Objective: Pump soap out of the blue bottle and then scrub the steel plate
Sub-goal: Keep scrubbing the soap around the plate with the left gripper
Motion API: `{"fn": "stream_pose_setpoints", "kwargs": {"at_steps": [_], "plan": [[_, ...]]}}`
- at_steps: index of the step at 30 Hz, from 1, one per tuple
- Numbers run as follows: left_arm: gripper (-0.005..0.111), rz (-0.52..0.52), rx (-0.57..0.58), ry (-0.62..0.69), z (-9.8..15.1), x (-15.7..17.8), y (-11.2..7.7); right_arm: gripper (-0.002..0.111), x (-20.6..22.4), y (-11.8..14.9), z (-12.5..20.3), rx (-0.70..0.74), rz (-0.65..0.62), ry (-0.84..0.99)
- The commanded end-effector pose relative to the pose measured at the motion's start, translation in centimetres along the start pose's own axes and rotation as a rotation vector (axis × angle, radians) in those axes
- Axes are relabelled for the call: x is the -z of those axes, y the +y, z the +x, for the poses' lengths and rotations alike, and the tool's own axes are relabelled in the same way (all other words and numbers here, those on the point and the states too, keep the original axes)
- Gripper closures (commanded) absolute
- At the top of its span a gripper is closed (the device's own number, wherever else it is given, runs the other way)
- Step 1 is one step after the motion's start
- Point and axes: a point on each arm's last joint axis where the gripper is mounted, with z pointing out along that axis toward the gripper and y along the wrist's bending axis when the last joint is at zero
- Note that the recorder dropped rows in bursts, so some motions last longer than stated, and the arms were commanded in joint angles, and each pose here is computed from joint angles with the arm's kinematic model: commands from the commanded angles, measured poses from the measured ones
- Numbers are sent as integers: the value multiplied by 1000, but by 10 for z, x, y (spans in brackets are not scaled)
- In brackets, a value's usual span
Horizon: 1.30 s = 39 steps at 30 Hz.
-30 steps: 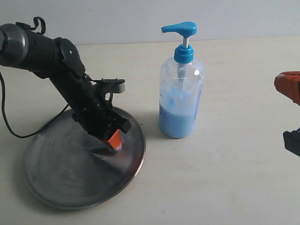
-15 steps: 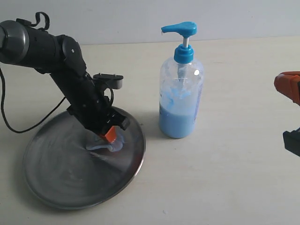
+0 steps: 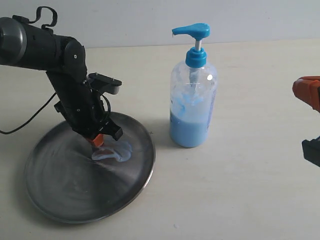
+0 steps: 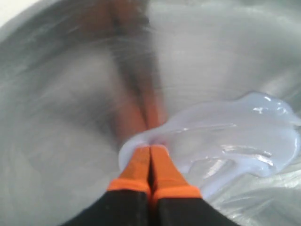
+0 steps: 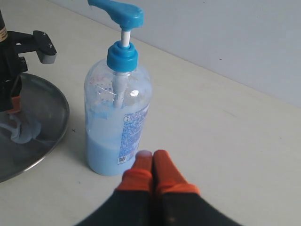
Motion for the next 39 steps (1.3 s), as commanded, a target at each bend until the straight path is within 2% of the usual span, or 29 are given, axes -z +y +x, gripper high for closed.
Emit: {"fn": "stream_pose_setpoints", "kwargs": {"at_steps": [1,5,8,12,19,23,28,31,39], "plan": [[107,10,1,78,7,-4,-1,108,0,0,0,0,2,-5],[107,26,3,84,7,-4,-3,108,0,0,0,0,2,-5],[107,78,-17,82,7,-4,-8,108,0,0,0,0,2,-5],[107,147,-41,59,5,-4,-19,108,0,0,0,0,2,-5],[107,188,-29,-52,-7,-5,-44,108,0,0,0,0,2,-5],[107,204,-38,-61,-8,-5,-49,108,0,0,0,0,1,-7],[107,126,-88,-41,-6,-6,-42,108,0,0,0,-3,0,-6],[107,77,-55,-34,-5,-6,-29,108,0,0,0,-3,0,-6],[107,76,53,-57,-4,-2,8,108,0,0,0,-3,1,-4]]}}
